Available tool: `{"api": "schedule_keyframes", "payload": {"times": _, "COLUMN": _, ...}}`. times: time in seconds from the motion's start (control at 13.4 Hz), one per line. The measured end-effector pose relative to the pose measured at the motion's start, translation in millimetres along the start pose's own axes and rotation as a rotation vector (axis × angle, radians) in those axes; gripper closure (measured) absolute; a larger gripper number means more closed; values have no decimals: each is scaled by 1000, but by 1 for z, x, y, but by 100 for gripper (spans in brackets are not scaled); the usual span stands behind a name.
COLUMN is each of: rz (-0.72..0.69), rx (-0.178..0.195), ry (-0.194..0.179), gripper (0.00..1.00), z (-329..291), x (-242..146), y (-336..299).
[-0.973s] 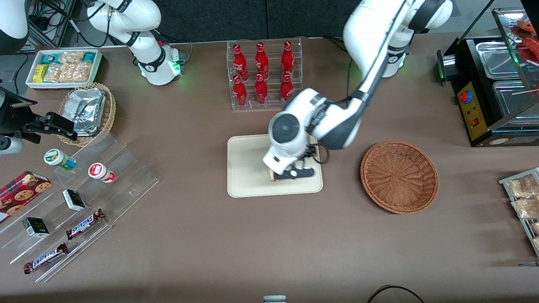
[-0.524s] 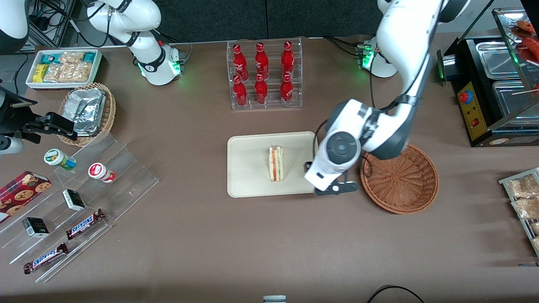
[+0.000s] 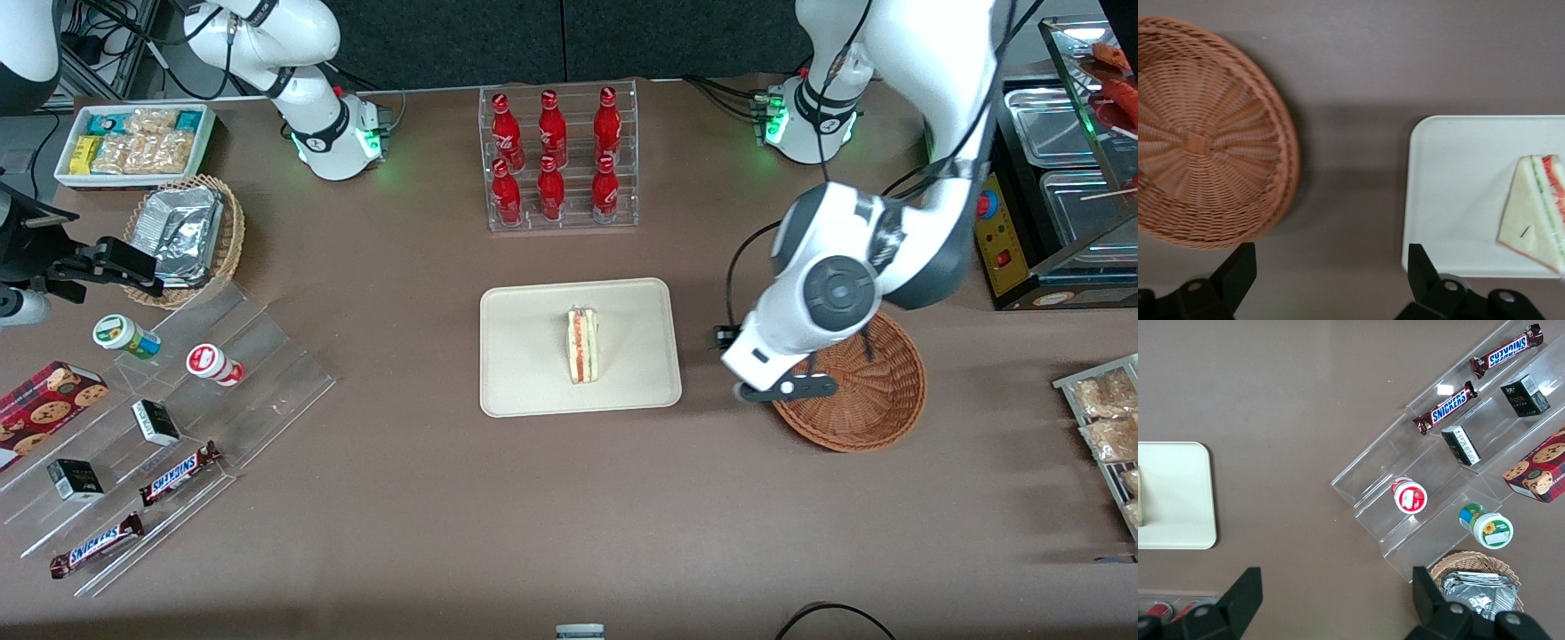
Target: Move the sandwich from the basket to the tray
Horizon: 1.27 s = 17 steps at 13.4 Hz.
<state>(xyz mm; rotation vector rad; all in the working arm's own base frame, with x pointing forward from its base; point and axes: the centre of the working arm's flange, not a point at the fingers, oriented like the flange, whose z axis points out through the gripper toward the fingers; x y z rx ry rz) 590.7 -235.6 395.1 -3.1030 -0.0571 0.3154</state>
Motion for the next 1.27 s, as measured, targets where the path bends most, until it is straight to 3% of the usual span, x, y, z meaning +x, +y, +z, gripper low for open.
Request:
{"api": "schedule_keyframes", "payload": {"times": 0.3, "rz": 61, "rx": -9, "ry": -31, "gripper": 0, "z": -38, "x": -15, "y": -70}}
{"api": "schedule_keyframes", "payload": {"times": 0.6, "rz": 132, "rx": -20, "ry": -37, "gripper": 0, "z": -81, "x": -35, "y": -122}}
{"api": "schedule_keyframes", "payload": {"times": 0.9, "rz": 103, "rx": -21, "ry": -42, "gripper": 0, "z": -130, "x": -74, "y": -163}}
{"api": "schedule_keyframes", "payload": {"times": 1.27, "rz": 42, "rx": -22, "ry": -6, "gripper": 0, "z": -165, "x": -101, "y": -201}}
